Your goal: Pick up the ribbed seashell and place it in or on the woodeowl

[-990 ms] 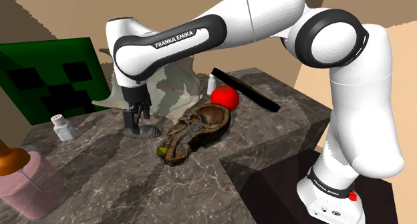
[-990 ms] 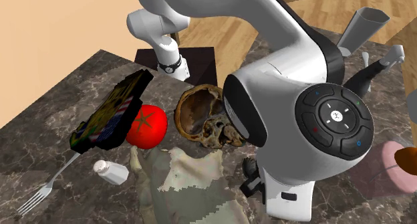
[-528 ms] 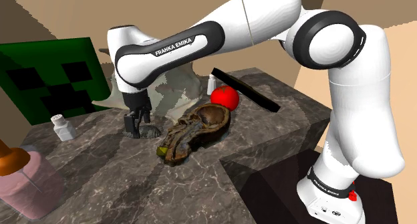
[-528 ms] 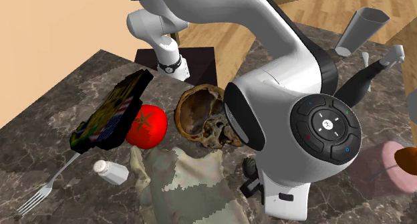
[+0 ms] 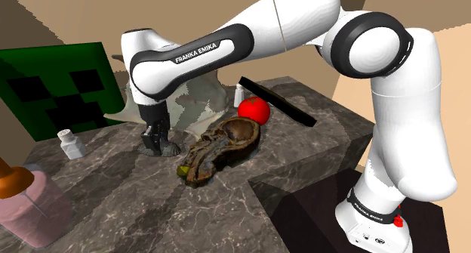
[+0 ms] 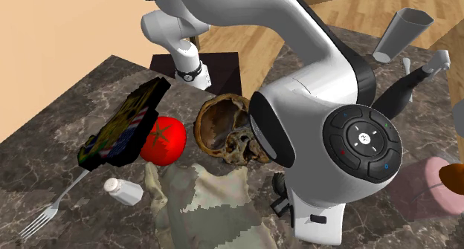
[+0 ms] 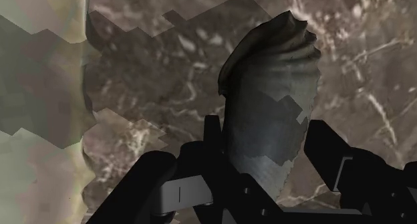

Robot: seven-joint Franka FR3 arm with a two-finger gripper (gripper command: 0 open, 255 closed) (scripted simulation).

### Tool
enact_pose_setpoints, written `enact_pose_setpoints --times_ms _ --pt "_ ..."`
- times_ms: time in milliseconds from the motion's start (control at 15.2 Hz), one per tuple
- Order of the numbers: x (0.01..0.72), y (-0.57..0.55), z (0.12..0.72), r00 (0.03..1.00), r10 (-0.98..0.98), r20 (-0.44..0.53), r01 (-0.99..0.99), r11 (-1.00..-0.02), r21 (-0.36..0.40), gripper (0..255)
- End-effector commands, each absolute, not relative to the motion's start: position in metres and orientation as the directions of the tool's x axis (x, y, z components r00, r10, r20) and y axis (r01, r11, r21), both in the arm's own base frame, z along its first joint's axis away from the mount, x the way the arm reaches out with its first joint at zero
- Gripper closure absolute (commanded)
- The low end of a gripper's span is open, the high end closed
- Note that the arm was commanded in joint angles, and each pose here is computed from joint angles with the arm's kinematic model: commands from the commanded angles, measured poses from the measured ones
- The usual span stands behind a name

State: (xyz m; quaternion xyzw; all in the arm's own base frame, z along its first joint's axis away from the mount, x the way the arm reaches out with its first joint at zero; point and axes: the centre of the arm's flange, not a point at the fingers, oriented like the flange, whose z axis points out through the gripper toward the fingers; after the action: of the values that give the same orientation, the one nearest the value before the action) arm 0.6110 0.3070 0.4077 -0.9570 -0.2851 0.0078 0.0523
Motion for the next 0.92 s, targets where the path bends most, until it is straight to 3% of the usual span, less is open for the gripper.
enact_pose_setpoints --times_ms 0,858 --pt "0.611 0.307 0.408 0.837 0.547 0.015 0.545 -0.832 -0.105 255" --pt "0.611 0.307 0.455 0.837 0.547 0.015 0.545 -0.832 -0.105 255"
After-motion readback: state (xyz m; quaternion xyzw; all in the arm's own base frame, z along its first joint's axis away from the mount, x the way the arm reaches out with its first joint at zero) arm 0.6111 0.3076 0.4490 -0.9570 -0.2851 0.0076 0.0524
